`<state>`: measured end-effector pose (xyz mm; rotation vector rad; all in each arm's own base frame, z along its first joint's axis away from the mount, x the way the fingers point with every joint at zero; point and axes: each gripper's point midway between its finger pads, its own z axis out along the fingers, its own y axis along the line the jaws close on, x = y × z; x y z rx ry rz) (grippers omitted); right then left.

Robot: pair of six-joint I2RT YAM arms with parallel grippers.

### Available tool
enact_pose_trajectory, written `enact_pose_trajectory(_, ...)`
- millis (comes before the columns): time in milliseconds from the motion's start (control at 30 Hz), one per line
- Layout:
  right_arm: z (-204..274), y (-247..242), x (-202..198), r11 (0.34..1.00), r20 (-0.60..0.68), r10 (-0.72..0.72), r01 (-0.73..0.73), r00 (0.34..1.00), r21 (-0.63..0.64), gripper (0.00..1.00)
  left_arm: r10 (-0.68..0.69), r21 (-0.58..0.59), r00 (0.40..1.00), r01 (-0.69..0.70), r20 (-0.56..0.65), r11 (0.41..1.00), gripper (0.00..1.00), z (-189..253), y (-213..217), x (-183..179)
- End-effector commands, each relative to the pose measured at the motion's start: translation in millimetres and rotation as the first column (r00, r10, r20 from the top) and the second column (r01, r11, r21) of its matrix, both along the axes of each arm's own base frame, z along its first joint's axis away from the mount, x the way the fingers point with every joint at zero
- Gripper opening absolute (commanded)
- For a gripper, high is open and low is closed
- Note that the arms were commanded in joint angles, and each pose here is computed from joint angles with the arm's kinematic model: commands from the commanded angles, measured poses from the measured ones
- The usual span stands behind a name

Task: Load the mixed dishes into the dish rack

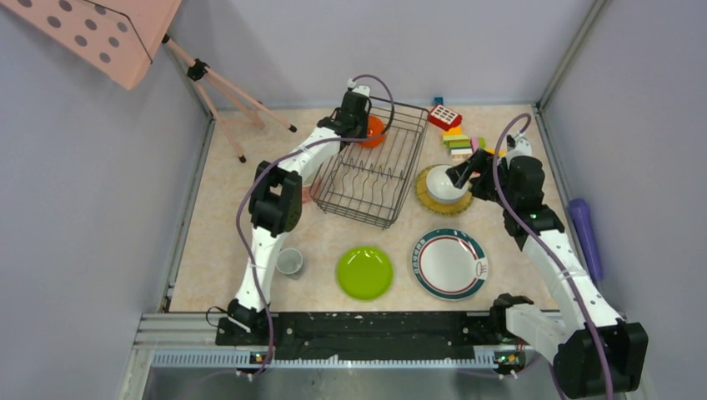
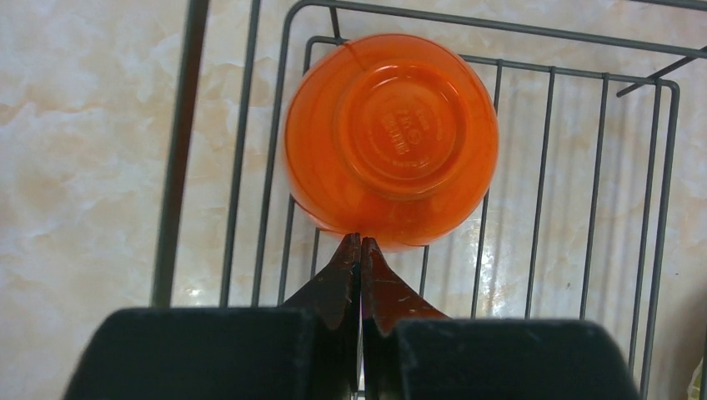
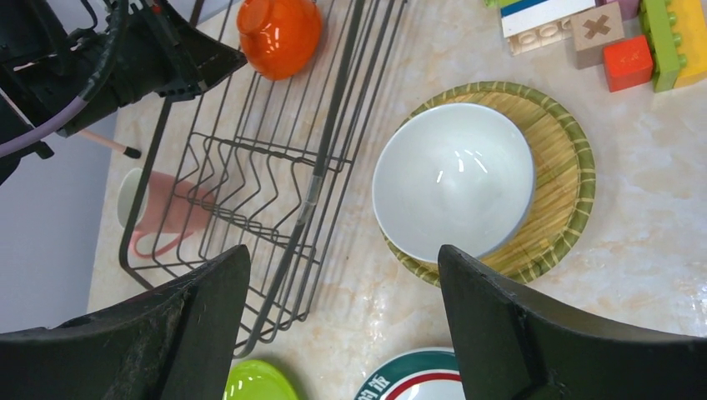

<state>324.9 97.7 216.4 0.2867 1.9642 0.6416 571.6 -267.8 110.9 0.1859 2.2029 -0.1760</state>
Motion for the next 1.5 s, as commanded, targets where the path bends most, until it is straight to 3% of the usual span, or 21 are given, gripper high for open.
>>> enact_pose_trajectory(0, -10, -4, 9, 0.999, -0.013, -0.039, 0.039, 0.999, -0.010, 0.82, -0.035, -0.104, 0.998, 0.040, 0.051, 0.994, 0.00, 17, -23, 13)
enact_pose_trajectory(267, -50, -27, 12, 0.979, -0.139, -0.205, 0.202, 0.969, -0.038, 0.80, -0.026, -0.124, 0.996, 0.036, 0.084, 0.992, 0.00, 10, -27, 25)
enact_pose_trajectory(367, -66, -31, 11, 0.969, -0.183, -0.246, 0.242, 0.952, -0.044, 0.74, -0.038, -0.126, 0.995, 0.049, 0.089, 0.991, 0.01, 14, -28, 22)
enact_pose_trajectory(533, -89, -34, 11, 0.957, -0.258, -0.287, 0.286, 0.922, -0.041, 0.66, -0.048, -0.148, 0.992, 0.066, 0.119, 0.987, 0.26, 49, -23, 5)
enact_pose_trajectory(667, -98, -27, 15, 0.962, -0.275, -0.263, 0.271, 0.925, -0.009, 0.64, -0.068, -0.179, 0.987, 0.094, 0.146, 0.979, 0.52, 81, -20, -14)
enact_pose_trajectory(800, -108, -19, 22, 0.968, -0.304, -0.236, 0.251, 0.923, 0.011, 0.58, -0.130, -0.239, 0.978, 0.167, 0.163, 0.956, 0.68, 111, -26, -36)
enact_pose_trajectory(900, -115, -16, 28, 0.967, -0.334, -0.232, 0.252, 0.914, 0.018, 0.46, -0.184, -0.279, 0.967, 0.228, 0.173, 0.933, 0.76, 132, -32, -53)
enact_pose_trajectory(1000, -122, -14, 32, 0.966, -0.352, -0.231, 0.257, 0.907, 0.030, 0.45, -0.240, -0.316, 0.952, 0.291, 0.190, 0.903, 0.87, 147, -37, -73)
enact_pose_trajectory(1067, -127, -13, 34, 0.963, -0.365, -0.236, 0.267, 0.901, 0.037, 0.36, -0.258, -0.349, 0.942, 0.320, 0.214, 0.881, 0.89, 157, -38, -85)
enact_pose_trajectory(1200, -132, -11, 35, 0.966, -0.393, -0.222, 0.255, 0.892, 0.033, 0.01, -0.274, -0.399, 0.937, 0.341, 0.216, 0.851, 0.91, 167, -38, -104)
enact_pose_trajectory(1333, -119, -8, 33, 0.975, -0.369, -0.194, 0.222, 0.909, 0.032, 0.00, -0.318, -0.471, 0.929, 0.371, 0.191, 0.800, 0.91, 176, -44, -126)
enact_pose_trajectory(1467, -82, -2, 30, 0.986, -0.258, -0.134, 0.155, 0.957, 0.063, 0.00, -0.364, -0.576, 0.915, 0.395, 0.175, 0.716, 0.93, 186, -52, -154)
